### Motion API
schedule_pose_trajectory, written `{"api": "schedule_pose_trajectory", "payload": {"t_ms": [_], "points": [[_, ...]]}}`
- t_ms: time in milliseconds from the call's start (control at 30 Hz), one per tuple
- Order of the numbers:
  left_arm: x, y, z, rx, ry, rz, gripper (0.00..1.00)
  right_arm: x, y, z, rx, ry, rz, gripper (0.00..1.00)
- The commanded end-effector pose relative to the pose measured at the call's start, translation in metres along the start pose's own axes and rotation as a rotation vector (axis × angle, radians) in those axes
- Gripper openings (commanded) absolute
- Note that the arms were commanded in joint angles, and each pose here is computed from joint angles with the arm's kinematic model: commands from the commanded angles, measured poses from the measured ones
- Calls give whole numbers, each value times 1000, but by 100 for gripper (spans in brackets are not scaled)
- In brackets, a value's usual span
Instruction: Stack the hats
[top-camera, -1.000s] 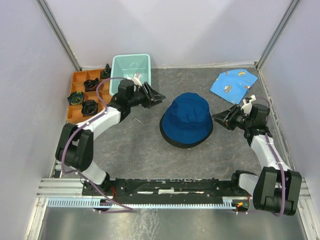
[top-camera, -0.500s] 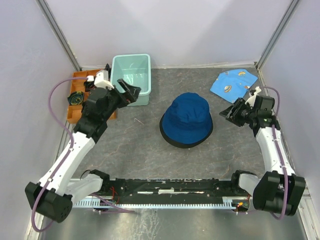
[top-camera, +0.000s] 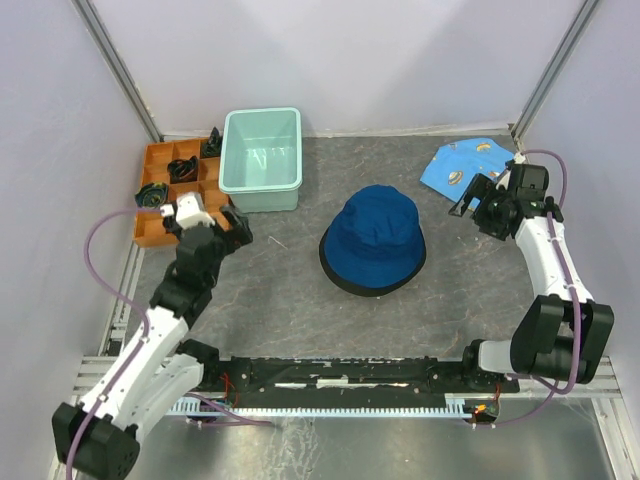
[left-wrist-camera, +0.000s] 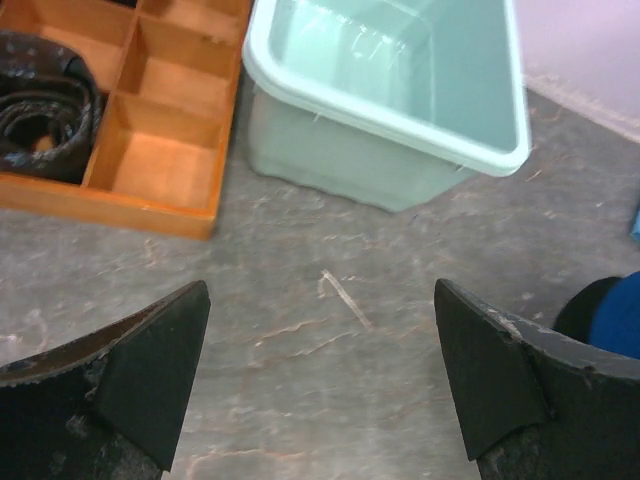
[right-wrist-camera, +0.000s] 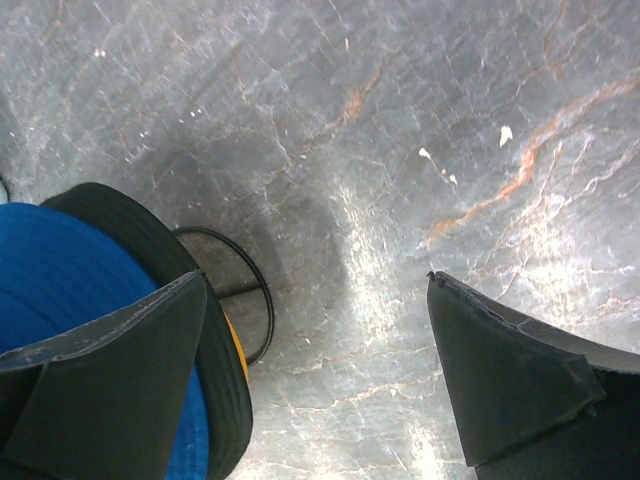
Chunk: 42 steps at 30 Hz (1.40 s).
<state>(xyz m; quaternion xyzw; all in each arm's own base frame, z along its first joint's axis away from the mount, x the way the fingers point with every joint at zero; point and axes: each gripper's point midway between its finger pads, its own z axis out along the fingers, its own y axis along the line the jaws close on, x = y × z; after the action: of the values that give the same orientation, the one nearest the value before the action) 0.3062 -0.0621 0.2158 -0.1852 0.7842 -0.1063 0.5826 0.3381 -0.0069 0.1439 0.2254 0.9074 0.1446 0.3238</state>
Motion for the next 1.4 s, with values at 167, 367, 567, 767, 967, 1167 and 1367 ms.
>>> {"api": "schedule_pose_trajectory", "payload": {"t_ms": [167, 367, 567, 767, 967, 1167, 1367], "points": [[-7, 38, -11, 46, -415, 222, 99, -37, 26, -12, -69, -91, -56, 99], [20, 73, 2, -62, -449, 317, 99, -34, 33, -10, -112, -80, -43, 99], [47, 77, 27, -25, -396, 386, 99, -32, 35, -12, -124, -73, -42, 99], [49, 73, 57, 3, -383, 500, 99, -28, 35, -13, -132, -71, -46, 99], [53, 90, 58, 17, -411, 443, 99, -25, 33, -11, -132, -66, -67, 99], [54, 88, 82, 47, -326, 433, 99, -26, 43, -7, -219, -131, -161, 99], [63, 90, 97, 43, -242, 444, 99, -34, 11, -6, -45, -393, -321, 99]]}}
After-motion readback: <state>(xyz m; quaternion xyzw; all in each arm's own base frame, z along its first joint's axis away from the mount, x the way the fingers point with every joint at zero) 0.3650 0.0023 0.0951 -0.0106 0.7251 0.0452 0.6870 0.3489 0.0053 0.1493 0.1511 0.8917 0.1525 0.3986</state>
